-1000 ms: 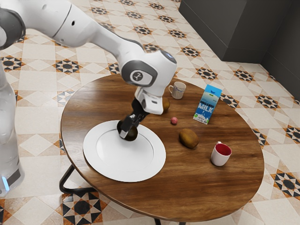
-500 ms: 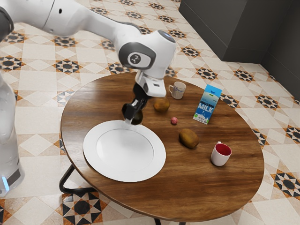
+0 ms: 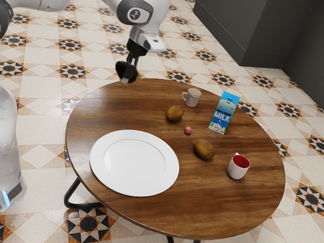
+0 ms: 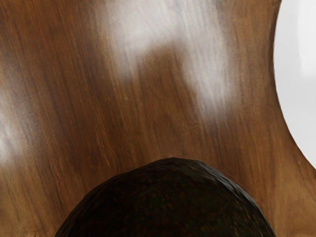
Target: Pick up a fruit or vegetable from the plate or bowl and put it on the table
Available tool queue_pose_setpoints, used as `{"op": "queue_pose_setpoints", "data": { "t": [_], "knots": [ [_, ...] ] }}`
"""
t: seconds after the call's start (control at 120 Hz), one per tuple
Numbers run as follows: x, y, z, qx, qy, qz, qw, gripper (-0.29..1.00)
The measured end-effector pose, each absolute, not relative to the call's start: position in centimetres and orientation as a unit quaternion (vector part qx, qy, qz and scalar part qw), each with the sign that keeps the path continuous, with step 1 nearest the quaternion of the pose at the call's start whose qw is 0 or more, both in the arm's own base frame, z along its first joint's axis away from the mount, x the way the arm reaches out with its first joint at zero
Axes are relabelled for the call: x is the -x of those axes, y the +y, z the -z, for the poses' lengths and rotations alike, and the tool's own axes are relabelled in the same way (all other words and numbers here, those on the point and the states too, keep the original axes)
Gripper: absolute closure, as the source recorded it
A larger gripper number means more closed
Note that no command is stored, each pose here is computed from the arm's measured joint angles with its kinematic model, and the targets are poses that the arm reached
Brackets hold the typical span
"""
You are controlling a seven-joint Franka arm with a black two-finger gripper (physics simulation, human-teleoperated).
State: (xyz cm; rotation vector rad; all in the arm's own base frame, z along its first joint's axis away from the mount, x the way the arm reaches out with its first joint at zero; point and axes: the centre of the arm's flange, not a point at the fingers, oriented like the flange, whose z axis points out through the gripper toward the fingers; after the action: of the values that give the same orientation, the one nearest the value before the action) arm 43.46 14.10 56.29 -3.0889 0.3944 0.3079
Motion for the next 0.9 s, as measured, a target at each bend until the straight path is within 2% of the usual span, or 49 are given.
{"op": "queue_pose_setpoints", "data": {
  "t": [0.208, 0.375, 0.433, 0.517, 0.608, 0.9],
  "knots": [
    [-46.8, 16.8, -51.6, 0.987, 0.071, -0.143, 0.031, 0.37],
    [-48.5, 19.1, -49.1, 0.987, 0.028, -0.155, 0.035, 0.36],
    [-48.6, 19.5, -48.9, 0.987, 0.017, -0.153, 0.036, 0.32],
    [-48.5, 19.9, -48.9, 0.988, 0.004, -0.151, 0.036, 0.18],
    [-48.5, 19.9, -49.0, 0.988, -0.008, -0.149, 0.035, 0.1],
    [-49.0, 18.5, -49.5, 0.99, -0.021, -0.137, 0.023, 0.01]
  ]
}}
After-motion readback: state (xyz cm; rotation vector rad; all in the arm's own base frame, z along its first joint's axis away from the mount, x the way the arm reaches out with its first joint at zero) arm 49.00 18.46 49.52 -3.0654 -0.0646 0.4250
